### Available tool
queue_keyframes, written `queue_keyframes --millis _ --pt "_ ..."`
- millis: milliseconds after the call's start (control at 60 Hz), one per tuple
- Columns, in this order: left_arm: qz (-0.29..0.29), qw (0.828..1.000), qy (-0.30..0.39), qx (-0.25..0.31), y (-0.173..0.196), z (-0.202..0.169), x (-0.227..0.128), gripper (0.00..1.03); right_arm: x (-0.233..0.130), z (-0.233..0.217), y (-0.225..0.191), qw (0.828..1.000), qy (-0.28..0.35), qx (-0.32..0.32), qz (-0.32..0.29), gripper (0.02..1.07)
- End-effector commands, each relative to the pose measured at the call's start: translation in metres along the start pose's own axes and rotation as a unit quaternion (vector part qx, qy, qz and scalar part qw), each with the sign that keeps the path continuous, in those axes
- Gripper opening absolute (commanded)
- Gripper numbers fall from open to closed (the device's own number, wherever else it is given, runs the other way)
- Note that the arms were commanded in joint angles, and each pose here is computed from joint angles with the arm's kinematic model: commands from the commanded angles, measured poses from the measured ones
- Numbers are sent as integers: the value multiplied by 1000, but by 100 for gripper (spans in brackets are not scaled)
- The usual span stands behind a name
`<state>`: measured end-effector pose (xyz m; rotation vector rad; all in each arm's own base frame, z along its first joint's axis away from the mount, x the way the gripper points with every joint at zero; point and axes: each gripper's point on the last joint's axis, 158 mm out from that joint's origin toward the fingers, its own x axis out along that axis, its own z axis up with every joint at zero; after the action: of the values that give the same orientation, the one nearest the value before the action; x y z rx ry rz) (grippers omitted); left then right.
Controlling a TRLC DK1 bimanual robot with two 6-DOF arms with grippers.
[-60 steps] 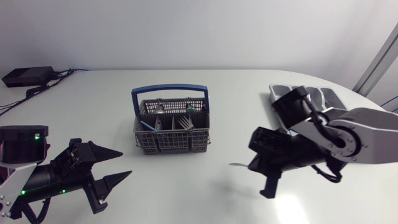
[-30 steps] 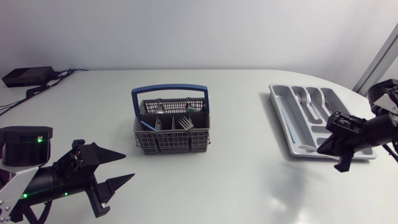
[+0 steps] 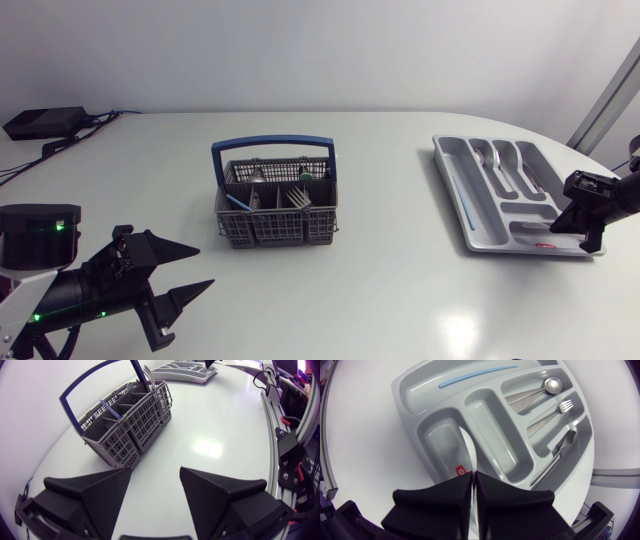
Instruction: Unload the cutlery basket into the drawer organizer.
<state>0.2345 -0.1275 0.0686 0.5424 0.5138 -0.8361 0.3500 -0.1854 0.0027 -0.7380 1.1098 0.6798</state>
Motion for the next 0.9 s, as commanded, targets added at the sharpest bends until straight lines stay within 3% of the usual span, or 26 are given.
queue_keyframes --millis 0,50,100,183,267,433,750,883 --pt "0 1000 2 -9 -2 -1 -1 69 13 -6 10 999 11 -30 24 9" --pt "0 1000 2 -9 -3 0 -1 69 18 -4 7 999 13 -39 15 10" --pt "-1 1000 2 -9 -4 0 -1 69 24 -5 0 999 20 -38 -1 20" --pt "1 1000 1 -9 -4 1 -3 69 27 -5 -12 999 21 -26 -26 55" --pt "3 1000 -1 -8 -4 2 -4 69 18 1 -24 998 12 -17 -54 77" --pt "5 1000 -2 -8 -5 0 -5 69 -11 21 -19 997 -11 -10 -82 88" --pt "36 999 -7 -29 15 3 -13 69 -50 107 48 995 -75 -8 -70 88" --pt "52 997 -37 -44 30 24 -12 69 -52 153 86 993 -104 -10 -48 88"
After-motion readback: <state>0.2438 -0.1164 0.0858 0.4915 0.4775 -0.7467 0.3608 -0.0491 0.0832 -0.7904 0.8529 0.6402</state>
